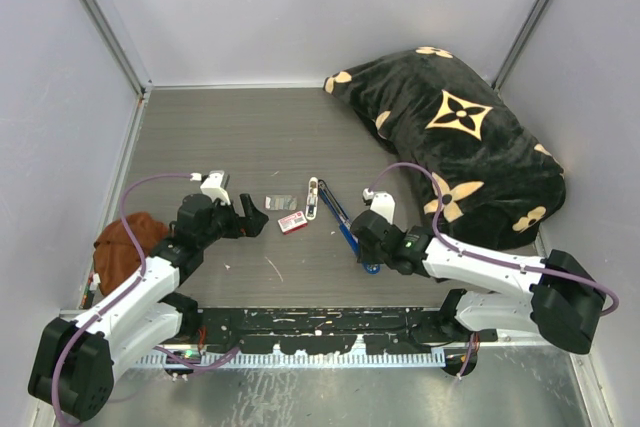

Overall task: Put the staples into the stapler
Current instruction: Install the staple into the stapler.

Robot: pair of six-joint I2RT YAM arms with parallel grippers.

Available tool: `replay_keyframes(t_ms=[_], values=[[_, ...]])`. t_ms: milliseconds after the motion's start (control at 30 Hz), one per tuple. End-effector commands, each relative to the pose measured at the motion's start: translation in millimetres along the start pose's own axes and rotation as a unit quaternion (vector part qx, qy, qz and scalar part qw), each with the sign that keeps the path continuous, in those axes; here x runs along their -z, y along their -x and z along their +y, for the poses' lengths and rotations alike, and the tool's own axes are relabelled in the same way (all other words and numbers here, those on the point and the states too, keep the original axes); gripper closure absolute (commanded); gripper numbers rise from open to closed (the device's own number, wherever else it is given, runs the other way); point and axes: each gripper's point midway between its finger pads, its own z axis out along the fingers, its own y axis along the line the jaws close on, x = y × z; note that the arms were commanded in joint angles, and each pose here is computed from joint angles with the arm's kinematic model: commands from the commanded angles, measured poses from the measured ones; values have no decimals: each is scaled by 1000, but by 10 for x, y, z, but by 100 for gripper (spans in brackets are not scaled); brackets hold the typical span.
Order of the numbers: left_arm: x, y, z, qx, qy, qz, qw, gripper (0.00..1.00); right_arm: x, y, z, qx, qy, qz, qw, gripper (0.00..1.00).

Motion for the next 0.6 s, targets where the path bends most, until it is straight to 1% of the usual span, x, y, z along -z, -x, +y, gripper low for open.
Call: replay_keyframes(t_ms=[0, 567], values=[[8, 179, -47, -16, -9, -36, 999, 5, 6, 204, 120, -13, 4, -31, 999, 66], [28, 194, -41, -16, -6, -40, 999, 4, -119, 271, 118, 9, -25, -32, 999, 68]])
